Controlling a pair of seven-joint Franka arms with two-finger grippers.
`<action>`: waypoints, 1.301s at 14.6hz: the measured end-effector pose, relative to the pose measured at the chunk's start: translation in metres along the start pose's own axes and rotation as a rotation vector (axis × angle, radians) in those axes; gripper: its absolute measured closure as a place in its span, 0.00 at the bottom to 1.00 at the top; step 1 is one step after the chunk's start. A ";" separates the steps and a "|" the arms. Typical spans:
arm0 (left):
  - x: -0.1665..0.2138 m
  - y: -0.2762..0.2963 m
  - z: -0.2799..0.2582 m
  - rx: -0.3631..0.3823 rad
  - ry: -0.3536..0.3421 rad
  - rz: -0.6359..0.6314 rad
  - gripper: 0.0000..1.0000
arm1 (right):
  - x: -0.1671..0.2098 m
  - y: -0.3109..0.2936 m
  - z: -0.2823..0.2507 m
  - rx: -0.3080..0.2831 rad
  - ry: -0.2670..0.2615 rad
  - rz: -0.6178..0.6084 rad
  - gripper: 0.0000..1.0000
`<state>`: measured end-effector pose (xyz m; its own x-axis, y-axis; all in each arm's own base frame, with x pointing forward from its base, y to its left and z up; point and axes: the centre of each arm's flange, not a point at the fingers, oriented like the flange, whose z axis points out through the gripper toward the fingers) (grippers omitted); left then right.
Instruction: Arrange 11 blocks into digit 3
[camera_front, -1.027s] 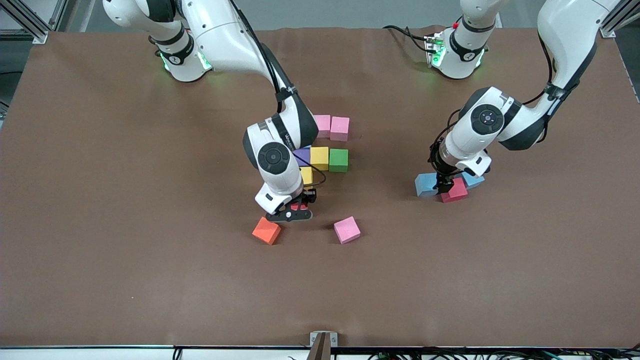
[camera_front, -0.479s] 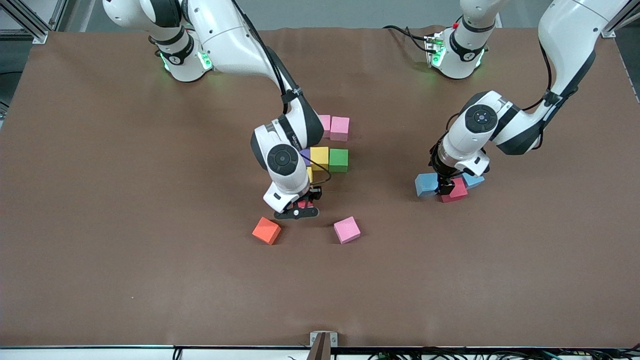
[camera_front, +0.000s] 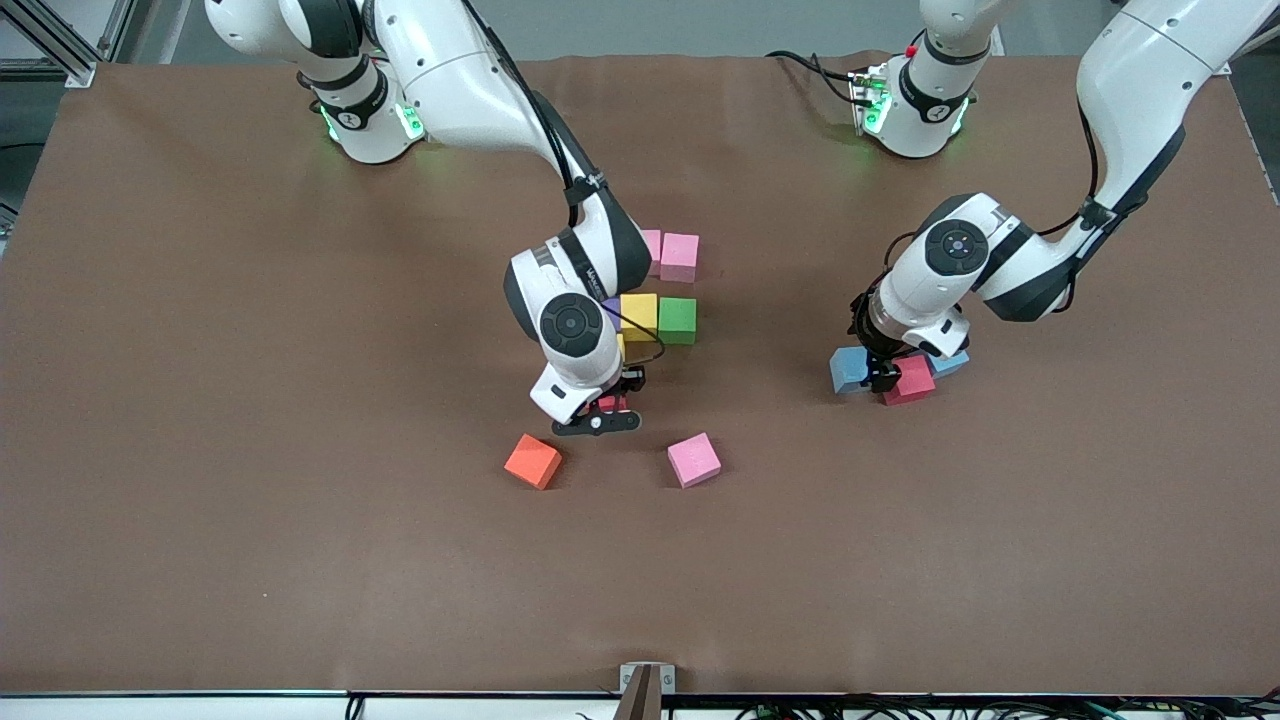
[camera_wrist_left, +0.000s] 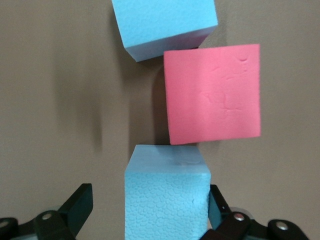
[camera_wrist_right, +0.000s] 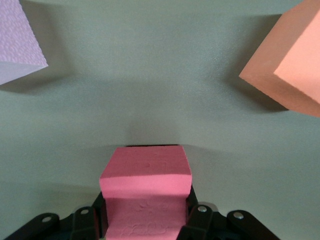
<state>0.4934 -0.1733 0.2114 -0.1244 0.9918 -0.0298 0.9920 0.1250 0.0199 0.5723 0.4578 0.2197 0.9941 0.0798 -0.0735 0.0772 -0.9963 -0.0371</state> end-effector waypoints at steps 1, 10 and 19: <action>0.001 0.001 0.004 0.003 0.008 0.000 0.01 | 0.000 -0.001 0.000 0.000 0.000 0.000 0.41; -0.020 0.022 0.008 -0.030 0.018 0.011 0.44 | 0.000 -0.006 0.007 -0.006 -0.008 0.004 0.41; -0.133 0.011 -0.031 -0.066 -0.002 0.058 0.44 | -0.003 -0.008 0.007 -0.012 -0.030 0.005 0.41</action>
<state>0.5200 -0.3026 0.2463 -0.0670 0.9973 -0.0288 0.9938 0.0693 0.0871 0.5679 0.4654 0.2129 0.9918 0.0753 -0.1033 0.0731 -0.9970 -0.0249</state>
